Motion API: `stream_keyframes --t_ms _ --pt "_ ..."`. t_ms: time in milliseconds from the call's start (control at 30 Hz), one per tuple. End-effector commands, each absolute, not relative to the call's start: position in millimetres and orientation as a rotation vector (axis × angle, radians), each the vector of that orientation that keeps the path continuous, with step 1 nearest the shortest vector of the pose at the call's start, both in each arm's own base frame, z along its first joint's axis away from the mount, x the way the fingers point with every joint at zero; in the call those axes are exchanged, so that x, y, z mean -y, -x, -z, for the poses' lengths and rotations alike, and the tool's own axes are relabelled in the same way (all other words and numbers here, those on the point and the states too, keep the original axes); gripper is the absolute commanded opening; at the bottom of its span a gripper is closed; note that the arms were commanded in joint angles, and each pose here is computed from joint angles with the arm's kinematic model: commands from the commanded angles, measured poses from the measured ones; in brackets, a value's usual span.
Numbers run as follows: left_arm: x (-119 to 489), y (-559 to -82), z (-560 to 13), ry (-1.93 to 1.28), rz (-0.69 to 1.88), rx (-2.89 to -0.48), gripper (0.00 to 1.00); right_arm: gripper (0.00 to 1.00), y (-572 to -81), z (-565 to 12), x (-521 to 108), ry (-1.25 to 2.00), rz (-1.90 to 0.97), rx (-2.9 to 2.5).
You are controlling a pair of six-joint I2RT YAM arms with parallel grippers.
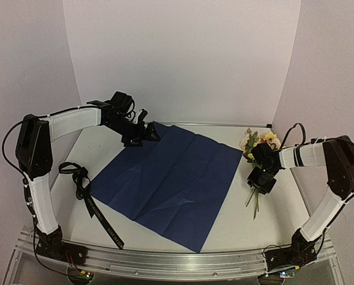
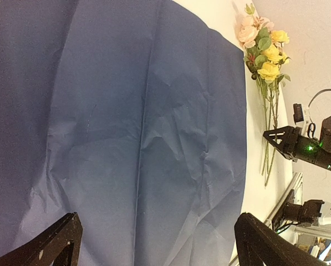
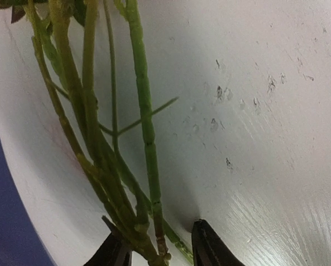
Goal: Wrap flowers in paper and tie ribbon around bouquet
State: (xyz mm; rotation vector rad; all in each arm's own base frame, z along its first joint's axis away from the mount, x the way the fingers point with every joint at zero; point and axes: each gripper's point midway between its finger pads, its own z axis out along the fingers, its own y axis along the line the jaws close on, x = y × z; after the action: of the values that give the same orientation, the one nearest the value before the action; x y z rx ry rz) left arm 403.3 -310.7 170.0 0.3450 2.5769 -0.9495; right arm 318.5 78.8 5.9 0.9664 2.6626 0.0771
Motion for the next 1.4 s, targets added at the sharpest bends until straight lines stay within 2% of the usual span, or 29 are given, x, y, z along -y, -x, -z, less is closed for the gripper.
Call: stream_keyframes --t_ms 0,100,233,333,733,1367 --pt "316 -406 -200 -0.355 0.998 -2.490 0.99 0.33 -303 22 -76 -0.994 -0.029 -2.718" --pt "315 -405 -203 -0.349 1.003 -2.482 0.99 0.25 -303 19 -76 -0.987 -0.035 -2.713" --pt "314 -404 -201 -0.342 0.998 -2.487 0.99 0.08 -303 14 -77 -0.973 -0.040 -2.701" --pt "313 -403 -201 -0.338 0.997 -2.488 0.99 0.01 -302 11 -78 -0.961 -0.037 -2.699" --pt "311 -405 -202 -0.327 0.976 -2.488 0.99 0.00 -311 -24 -77 -0.870 0.001 -2.660" --pt "313 -416 -174 -0.192 1.015 -2.540 0.99 0.00 -363 -175 -85 -0.507 0.096 -2.432"
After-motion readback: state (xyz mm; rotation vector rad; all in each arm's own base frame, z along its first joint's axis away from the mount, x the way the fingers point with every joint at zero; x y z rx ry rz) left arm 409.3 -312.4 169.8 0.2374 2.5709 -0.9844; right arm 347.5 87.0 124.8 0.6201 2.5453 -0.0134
